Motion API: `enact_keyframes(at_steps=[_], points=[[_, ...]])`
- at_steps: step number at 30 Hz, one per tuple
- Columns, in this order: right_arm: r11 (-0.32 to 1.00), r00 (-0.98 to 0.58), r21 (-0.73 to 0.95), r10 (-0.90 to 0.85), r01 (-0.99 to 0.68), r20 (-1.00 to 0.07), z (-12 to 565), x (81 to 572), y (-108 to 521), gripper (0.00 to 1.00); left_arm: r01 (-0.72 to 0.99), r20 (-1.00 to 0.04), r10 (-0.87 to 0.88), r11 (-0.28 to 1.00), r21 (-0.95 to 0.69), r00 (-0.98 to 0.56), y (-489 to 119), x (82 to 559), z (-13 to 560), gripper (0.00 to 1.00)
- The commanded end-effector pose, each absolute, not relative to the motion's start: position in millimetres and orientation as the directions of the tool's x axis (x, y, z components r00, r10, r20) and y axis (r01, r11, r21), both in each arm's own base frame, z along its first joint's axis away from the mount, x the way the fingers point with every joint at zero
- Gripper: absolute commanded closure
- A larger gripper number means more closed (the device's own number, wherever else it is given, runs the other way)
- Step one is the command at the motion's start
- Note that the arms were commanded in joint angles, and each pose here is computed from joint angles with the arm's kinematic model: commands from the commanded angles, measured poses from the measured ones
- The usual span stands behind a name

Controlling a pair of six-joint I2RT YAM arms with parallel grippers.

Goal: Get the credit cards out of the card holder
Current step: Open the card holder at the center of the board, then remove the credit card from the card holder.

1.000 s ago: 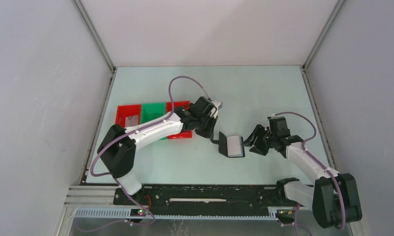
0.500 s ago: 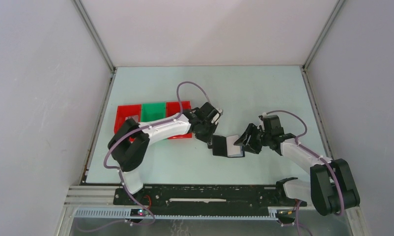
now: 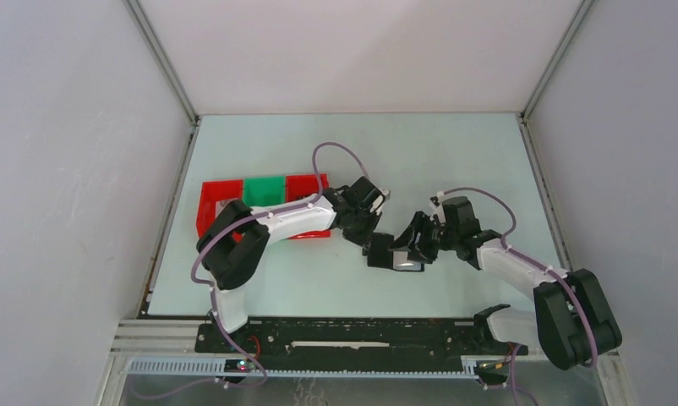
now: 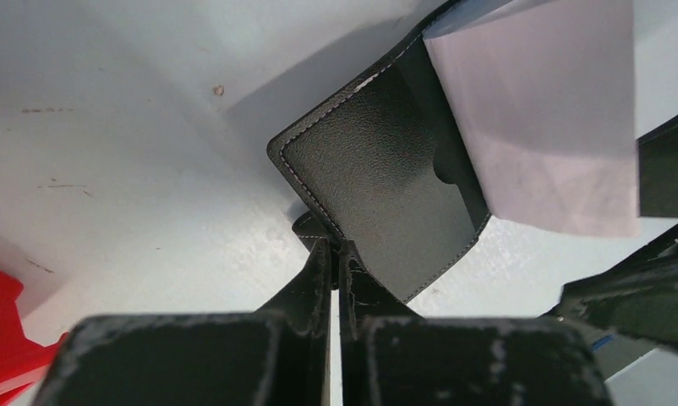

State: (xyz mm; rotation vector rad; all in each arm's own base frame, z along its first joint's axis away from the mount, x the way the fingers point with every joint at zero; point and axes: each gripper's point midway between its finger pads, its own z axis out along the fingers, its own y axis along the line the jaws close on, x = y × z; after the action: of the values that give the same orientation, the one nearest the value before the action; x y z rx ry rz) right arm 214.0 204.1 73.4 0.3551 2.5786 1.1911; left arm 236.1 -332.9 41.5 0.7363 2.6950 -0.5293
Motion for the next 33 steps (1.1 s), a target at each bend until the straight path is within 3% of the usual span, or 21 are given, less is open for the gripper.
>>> enact_keyframes(at_steps=[1,4,8,11,21,26,33], points=[[0.567,-0.93,0.822,0.326,0.048,-0.171,97,224,224,0.38,0.549,-0.479,0.381,0.788,-0.28,-0.791,-350,259,76,1.0],[0.538,-0.918,0.843,0.349,0.029,-0.191,105,234,233,0.38,0.527,-0.487,0.363,0.811,-0.255,-0.794,-342,263,84,0.94],[0.501,-0.905,0.864,0.387,0.048,-0.174,106,246,242,0.36,0.475,-0.521,0.299,0.845,-0.244,-0.799,-332,274,107,0.6],[0.498,-0.899,0.863,0.412,0.087,-0.147,98,252,243,0.36,0.419,-0.546,0.227,0.871,-0.257,-0.806,-316,280,129,0.48],[0.568,-0.88,0.787,0.47,0.242,-0.068,55,265,245,0.39,0.374,-0.64,0.014,0.821,-0.432,-0.768,-303,272,189,0.46],[0.69,-0.904,0.678,0.417,0.252,-0.089,38,266,252,0.45,0.379,-0.597,0.0,0.772,-0.51,-0.802,-317,262,179,0.47],[0.72,-0.902,0.654,0.41,0.23,-0.136,54,263,246,0.45,0.382,-0.532,-0.017,0.676,-0.63,-0.847,-343,250,175,0.49]])
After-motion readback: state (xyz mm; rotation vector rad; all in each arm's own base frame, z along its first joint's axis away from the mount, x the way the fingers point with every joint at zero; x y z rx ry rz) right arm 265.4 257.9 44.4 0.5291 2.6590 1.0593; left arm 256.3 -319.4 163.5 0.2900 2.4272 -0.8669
